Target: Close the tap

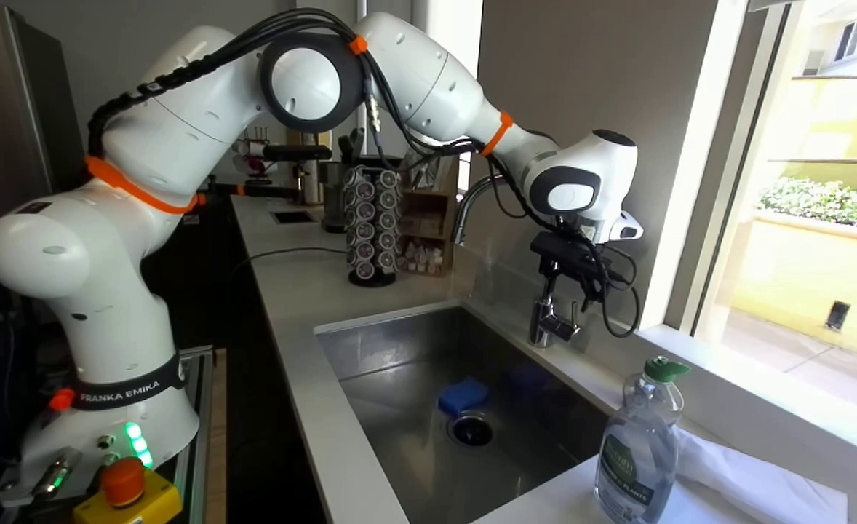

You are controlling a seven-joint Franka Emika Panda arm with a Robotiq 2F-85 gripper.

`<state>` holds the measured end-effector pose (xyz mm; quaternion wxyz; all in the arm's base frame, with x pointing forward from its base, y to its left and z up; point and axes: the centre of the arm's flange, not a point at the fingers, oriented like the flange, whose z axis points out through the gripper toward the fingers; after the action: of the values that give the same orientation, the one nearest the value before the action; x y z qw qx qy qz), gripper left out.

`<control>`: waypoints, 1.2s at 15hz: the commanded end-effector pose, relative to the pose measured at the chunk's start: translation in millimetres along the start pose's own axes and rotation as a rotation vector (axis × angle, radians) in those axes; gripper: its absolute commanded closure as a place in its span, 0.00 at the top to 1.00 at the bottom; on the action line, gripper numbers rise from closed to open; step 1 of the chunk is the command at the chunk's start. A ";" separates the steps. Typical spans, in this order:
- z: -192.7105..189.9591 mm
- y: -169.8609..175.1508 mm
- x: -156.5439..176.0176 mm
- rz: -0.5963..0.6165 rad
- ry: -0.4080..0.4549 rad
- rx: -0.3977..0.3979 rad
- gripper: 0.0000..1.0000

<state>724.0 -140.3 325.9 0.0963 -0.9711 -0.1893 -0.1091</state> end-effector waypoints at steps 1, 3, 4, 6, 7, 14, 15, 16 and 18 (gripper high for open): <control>-7.4 -21.2 3.4 0.029 0.021 -0.037 1.00; -8.4 -22.1 1.5 0.040 0.016 -0.061 1.00; -10.3 -24.4 -0.1 0.052 0.008 -0.074 1.00; -14.7 -29.2 -2.5 0.072 -0.003 -0.100 1.00; -18.0 -31.6 -3.5 0.078 -0.008 -0.109 0.99; -40.3 -44.9 -26.9 0.174 -0.060 -0.205 1.00; -44.1 -43.8 -31.1 0.187 -0.070 -0.213 1.00; -46.7 -41.1 -37.2 0.206 -0.070 -0.218 1.00; -51.6 -38.2 -47.5 0.233 -0.079 -0.217 1.00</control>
<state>686.2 -132.0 367.8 0.0064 -0.9919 -0.0887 -0.0903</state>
